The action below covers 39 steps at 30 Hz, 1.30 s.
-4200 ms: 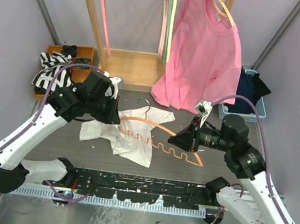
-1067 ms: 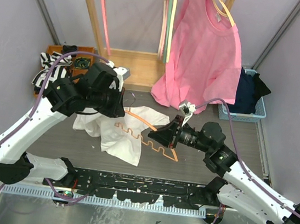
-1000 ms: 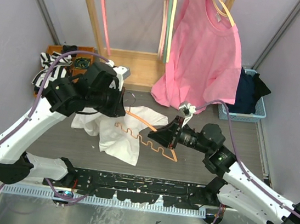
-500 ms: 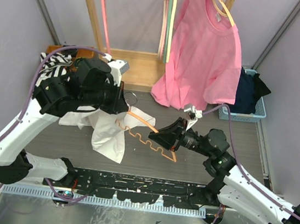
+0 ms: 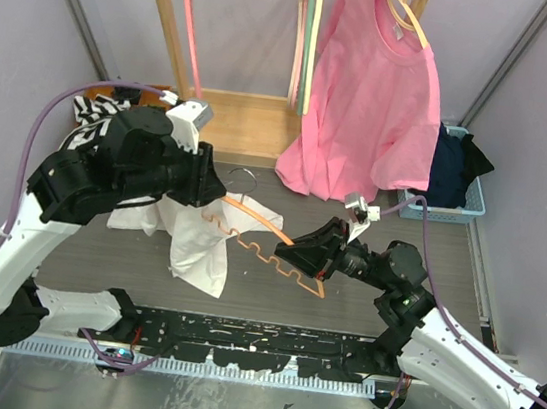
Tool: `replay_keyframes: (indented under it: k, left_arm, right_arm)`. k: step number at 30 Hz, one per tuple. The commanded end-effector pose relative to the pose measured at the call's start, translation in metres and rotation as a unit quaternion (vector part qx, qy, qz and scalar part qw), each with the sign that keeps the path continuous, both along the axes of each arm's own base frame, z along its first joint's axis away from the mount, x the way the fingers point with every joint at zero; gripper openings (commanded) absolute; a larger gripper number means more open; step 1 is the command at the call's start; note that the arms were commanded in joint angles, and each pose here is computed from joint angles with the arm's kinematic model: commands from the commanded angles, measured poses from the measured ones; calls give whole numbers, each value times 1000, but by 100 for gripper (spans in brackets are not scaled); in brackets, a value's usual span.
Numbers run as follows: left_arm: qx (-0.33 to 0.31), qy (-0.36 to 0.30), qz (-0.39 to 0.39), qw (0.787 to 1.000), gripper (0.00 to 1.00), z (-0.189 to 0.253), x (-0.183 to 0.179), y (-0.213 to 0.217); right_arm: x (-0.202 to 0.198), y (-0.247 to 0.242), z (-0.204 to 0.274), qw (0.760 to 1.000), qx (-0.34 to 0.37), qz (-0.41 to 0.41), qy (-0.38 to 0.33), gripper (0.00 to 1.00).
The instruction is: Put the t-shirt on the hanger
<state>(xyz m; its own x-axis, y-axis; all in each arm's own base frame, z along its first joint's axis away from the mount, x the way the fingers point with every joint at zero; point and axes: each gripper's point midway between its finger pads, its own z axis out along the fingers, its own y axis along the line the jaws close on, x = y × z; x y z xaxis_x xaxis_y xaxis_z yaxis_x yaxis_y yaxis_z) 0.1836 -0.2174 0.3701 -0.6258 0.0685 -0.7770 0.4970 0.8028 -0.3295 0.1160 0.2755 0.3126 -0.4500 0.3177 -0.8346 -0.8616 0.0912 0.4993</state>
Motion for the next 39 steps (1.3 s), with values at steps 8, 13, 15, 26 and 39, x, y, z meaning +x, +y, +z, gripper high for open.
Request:
replay_keyframes:
  k: [8, 13, 15, 26, 39]
  left_arm:
    - [12, -27, 16, 999, 40, 3, 4, 11]
    - [48, -23, 48, 997, 36, -9, 9, 26]
    - [59, -23, 59, 996, 33, -13, 11, 31]
    - [68, -10, 51, 996, 16, -24, 8, 29]
    - [69, -11, 77, 995, 29, -18, 7, 41]
  right_arm:
    - [-8, -9, 54, 992, 112, 3, -62, 1]
    - [-8, -9, 49, 991, 117, 4, -59, 1]
    - [-9, -9, 47, 991, 118, 6, -57, 1]
    - [-10, -13, 32, 988, 144, 6, -49, 1]
    - [-10, -13, 22, 987, 158, 9, -40, 1]
